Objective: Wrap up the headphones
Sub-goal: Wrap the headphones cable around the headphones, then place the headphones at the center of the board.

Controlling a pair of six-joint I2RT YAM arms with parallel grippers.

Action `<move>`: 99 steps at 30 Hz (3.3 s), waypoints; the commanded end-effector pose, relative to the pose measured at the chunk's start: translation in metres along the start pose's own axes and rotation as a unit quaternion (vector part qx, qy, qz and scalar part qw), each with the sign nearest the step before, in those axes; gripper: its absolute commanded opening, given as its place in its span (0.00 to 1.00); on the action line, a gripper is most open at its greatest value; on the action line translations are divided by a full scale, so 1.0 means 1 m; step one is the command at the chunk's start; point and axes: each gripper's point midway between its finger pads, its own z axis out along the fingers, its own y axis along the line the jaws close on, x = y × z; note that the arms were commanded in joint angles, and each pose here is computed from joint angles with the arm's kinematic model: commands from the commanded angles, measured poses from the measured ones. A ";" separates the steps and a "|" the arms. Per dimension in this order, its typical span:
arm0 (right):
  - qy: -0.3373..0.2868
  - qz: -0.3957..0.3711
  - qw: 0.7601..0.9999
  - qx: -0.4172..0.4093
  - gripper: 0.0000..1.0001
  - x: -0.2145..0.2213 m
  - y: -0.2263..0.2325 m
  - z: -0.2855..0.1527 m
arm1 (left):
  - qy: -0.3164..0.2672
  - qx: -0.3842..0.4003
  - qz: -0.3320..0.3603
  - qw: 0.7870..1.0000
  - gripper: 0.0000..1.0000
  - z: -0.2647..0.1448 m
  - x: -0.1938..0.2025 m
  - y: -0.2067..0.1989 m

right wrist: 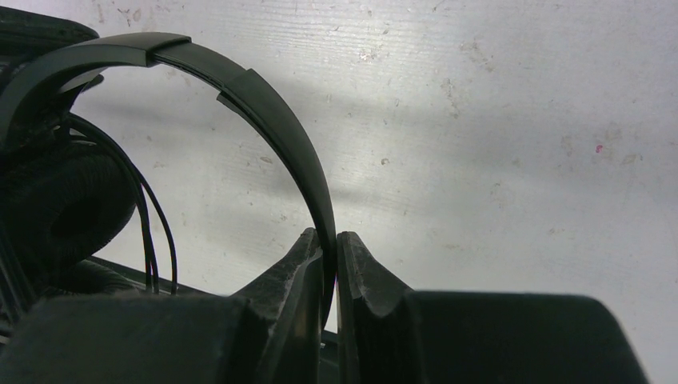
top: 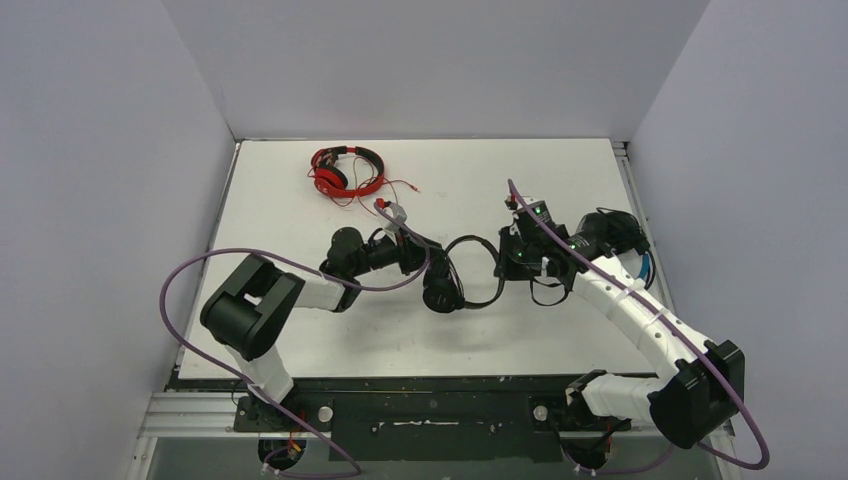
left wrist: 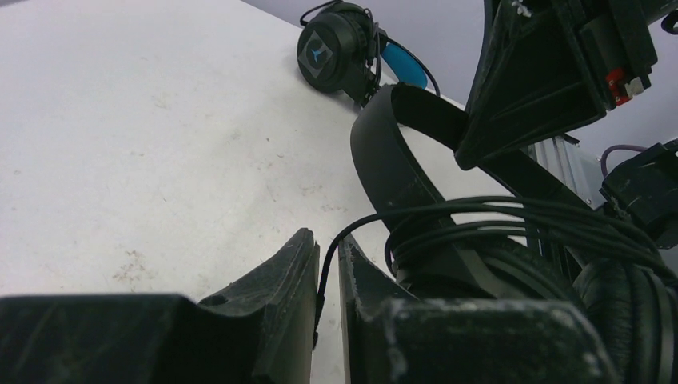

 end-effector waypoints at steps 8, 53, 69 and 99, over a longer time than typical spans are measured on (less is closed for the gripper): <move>-0.034 0.012 0.999 -0.031 0.00 -0.025 0.012 -0.011 | -0.039 0.028 -0.009 0.999 0.17 0.002 -0.013 -0.007; -0.029 0.166 0.982 0.089 0.00 -0.007 -0.142 0.043 | 0.119 -0.194 -0.065 0.972 0.75 -0.051 0.023 -0.020; -0.040 0.252 0.952 0.169 0.00 0.024 -0.202 0.053 | 0.086 -0.354 -0.117 0.924 0.97 -0.097 -0.007 0.002; -0.103 0.285 0.924 0.233 0.49 0.004 -0.226 0.008 | 0.111 -0.521 -0.186 0.826 0.97 -0.182 -0.020 0.055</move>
